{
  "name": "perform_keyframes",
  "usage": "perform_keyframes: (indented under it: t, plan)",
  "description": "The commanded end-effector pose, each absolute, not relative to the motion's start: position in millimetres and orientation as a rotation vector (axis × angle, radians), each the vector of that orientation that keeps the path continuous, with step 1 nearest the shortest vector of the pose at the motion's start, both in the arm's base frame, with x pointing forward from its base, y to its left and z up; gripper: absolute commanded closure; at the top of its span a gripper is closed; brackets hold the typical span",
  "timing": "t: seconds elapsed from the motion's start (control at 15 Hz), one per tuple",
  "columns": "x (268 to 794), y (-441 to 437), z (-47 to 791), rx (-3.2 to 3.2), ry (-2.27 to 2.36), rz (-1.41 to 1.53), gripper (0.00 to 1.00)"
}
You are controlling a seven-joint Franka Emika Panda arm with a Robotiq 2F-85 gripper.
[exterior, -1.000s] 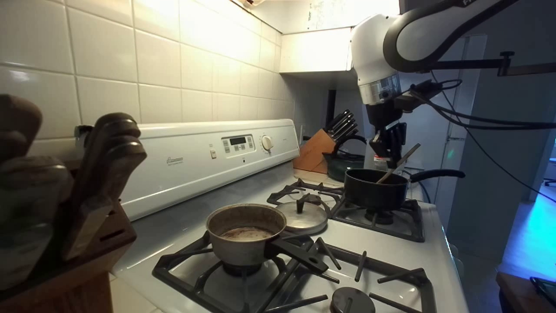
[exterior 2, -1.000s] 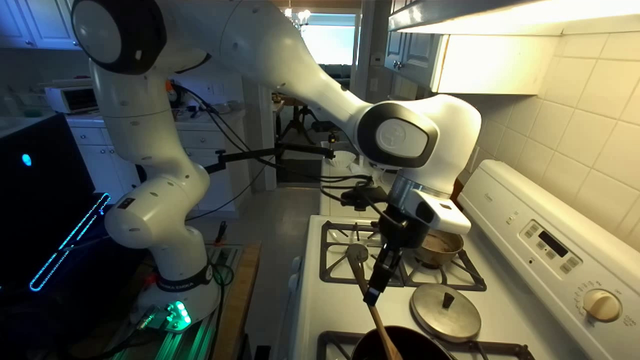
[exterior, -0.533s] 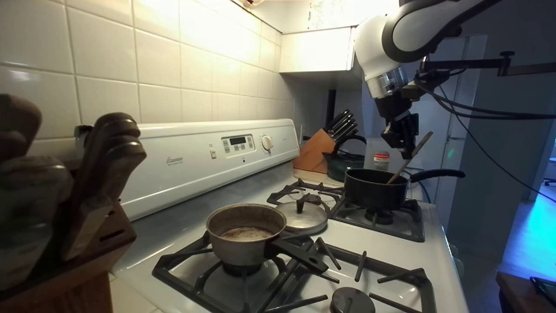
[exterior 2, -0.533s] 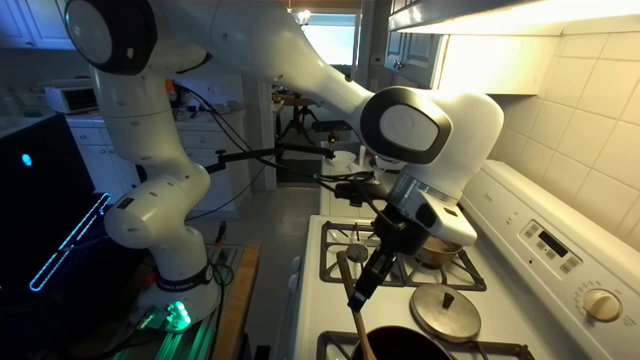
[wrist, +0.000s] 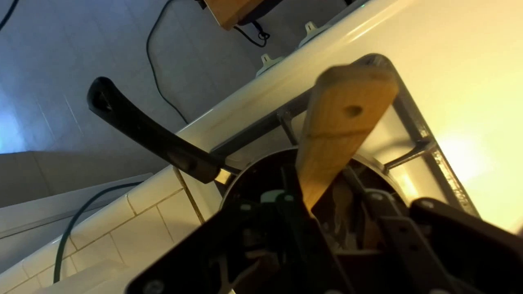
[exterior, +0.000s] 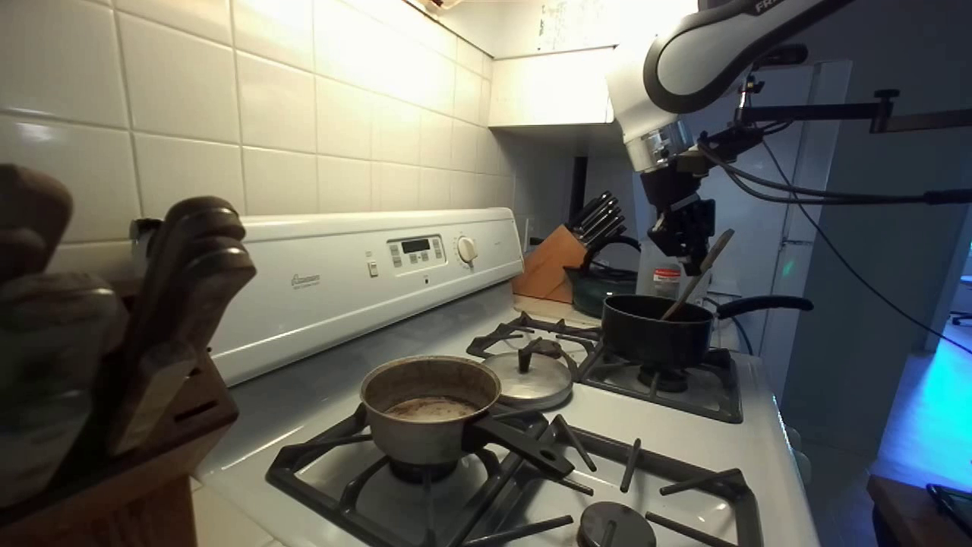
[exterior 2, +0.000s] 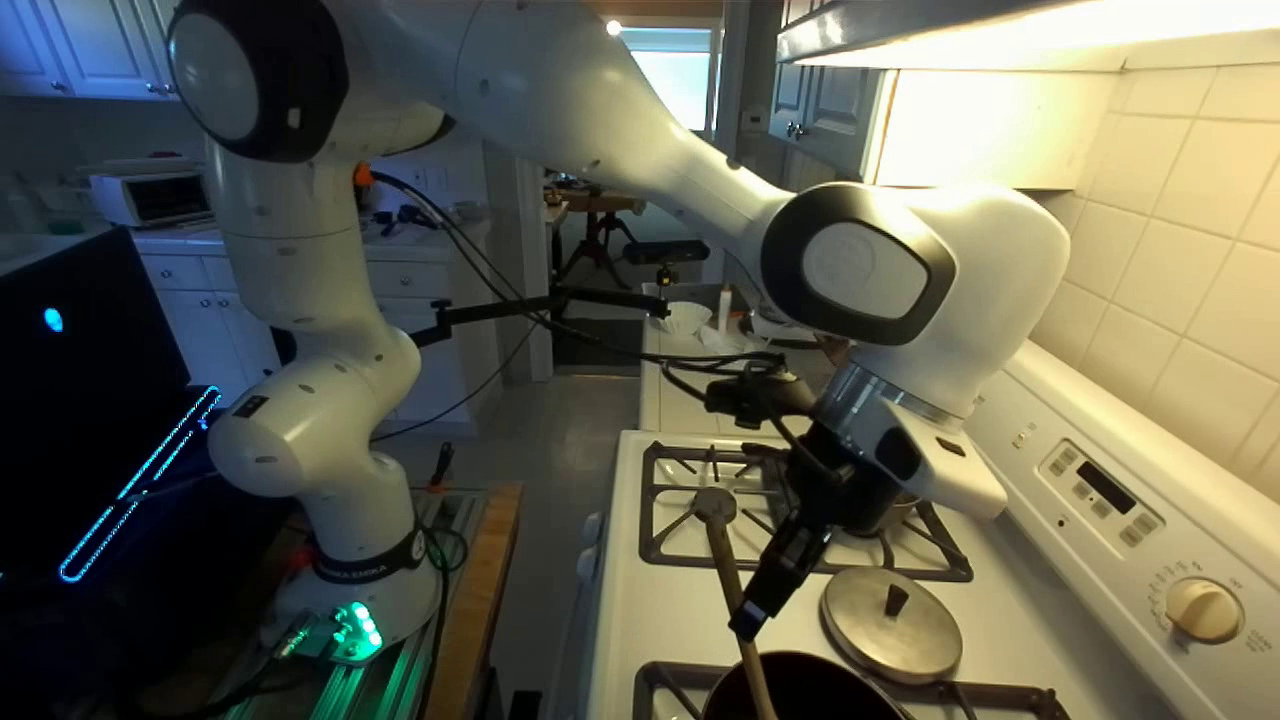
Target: Pick up the wooden spoon, then move it around in the pot and then place it on the counter
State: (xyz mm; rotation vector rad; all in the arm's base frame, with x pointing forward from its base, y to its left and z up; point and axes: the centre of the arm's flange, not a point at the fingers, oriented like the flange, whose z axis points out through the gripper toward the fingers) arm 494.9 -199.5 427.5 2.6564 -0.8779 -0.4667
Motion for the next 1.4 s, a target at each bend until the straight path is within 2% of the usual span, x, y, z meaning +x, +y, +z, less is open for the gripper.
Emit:
perform_keyframes:
  t: [0.0,0.33,1.0,1.33]
  plan:
    - [528,-193,423,2.707,-0.867,-0.433,0.93]
    - [542,-176,417,2.737,-0.787,-0.402,0.93]
    - [493,-187,437,2.788,-0.574,-0.661,0.93]
    - [480,-210,444,2.749,-0.666,-0.7,0.93]
